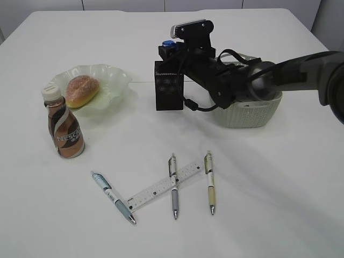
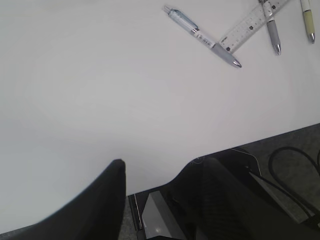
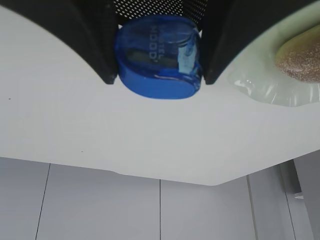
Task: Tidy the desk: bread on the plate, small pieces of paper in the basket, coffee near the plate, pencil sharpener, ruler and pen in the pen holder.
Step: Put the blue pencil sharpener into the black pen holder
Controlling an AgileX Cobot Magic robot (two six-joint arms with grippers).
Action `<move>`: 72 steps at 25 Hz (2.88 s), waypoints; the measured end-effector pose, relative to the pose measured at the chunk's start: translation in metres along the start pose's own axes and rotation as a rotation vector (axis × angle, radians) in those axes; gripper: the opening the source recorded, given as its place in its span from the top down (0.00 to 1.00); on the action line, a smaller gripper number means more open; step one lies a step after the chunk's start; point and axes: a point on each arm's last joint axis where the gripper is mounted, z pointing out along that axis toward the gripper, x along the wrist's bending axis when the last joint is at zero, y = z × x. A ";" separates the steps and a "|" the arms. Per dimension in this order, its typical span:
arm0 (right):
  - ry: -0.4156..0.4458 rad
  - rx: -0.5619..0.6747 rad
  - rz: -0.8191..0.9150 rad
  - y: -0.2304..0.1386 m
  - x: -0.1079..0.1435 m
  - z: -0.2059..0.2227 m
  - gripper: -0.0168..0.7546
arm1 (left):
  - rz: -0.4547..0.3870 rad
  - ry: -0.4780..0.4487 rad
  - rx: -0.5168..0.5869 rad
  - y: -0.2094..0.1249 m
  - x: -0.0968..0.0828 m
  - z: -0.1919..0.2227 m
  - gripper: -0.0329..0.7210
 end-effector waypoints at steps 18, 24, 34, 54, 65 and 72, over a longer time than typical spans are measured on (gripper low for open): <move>-0.007 0.087 -0.002 -0.006 -0.001 0.000 0.51 | 0.000 0.000 0.000 0.000 0.000 0.000 0.48; 0.003 0.089 -0.024 -0.006 0.000 0.001 0.49 | 0.000 0.000 0.000 0.000 0.000 0.000 0.48; 0.007 0.089 -0.031 -0.006 0.000 0.001 0.45 | 0.000 0.000 0.000 0.000 0.000 0.000 0.48; -0.008 0.138 -0.032 0.003 -0.002 0.006 0.40 | 0.004 0.011 -0.001 0.000 0.001 0.000 0.48; -0.036 0.229 -0.037 0.050 -0.005 -0.008 0.40 | 0.005 0.015 -0.001 0.000 0.001 0.000 0.48; -0.085 0.417 0.041 0.112 -0.009 -0.046 0.40 | 0.013 0.038 -0.004 0.000 0.003 0.000 0.48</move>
